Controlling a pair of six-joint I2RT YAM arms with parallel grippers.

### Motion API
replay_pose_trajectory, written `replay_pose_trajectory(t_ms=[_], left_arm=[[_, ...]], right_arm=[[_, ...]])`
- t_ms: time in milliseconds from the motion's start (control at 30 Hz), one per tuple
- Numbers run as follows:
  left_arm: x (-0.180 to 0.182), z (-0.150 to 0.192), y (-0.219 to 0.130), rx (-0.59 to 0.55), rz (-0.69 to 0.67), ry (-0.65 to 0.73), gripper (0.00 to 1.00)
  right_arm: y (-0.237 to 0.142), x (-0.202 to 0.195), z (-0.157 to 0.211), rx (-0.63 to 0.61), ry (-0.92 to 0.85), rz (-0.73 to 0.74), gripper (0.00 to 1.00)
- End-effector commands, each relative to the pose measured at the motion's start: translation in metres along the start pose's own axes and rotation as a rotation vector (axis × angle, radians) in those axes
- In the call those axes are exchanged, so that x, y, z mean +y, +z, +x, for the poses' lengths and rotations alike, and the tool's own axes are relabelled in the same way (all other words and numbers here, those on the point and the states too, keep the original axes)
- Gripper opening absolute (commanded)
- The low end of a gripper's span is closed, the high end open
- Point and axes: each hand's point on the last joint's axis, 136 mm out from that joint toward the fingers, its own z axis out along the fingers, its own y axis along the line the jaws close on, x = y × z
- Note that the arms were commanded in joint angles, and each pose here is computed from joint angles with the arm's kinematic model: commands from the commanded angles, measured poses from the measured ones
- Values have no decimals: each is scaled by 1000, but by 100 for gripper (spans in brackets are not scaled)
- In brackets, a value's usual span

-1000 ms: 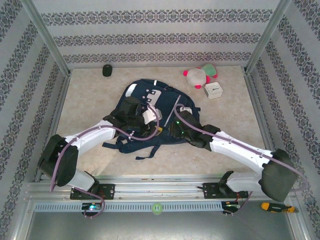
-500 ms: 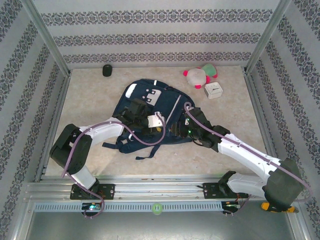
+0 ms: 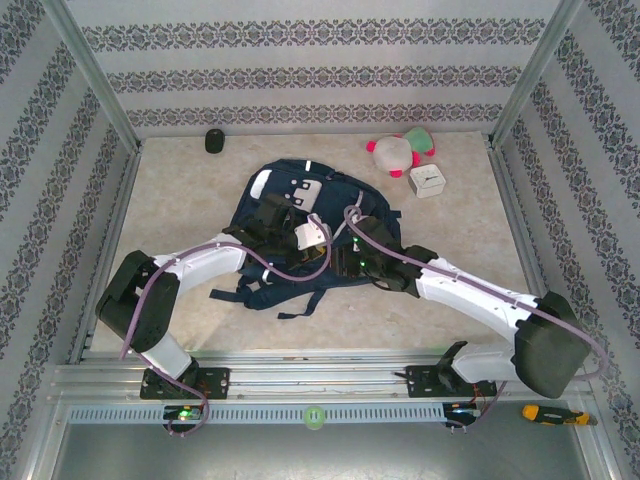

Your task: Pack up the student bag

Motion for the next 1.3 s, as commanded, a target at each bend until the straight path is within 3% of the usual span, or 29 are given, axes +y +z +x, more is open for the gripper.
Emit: replay_pose_trajectory(t_ms=[0, 167, 433, 833, 1133, 1167, 1267], left_arm=[[-6, -35, -11, -95, 64, -51, 0], [-4, -44, -17, -117, 59, -61, 0], [-2, -37, -16, -82, 47, -51, 0], [2, -11, -26, -11, 14, -63, 0], [3, -3, -35, -6, 18, -60, 0], [3, -4, -36, -10, 18, -62, 0], [3, -6, -35, -19, 22, -76, 0]], right_arm=[[1, -9, -19, -82, 47, 93, 46], [-3, -34, -20, -109, 44, 258, 24], [-13, -48, -22, -113, 28, 307, 0], [-38, -108, -18, -68, 93, 397, 0], [-27, -115, -16, -1, 129, 205, 0], [-23, -109, -16, 11, 111, 159, 2], [-23, -94, -14, 36, 79, 89, 31]])
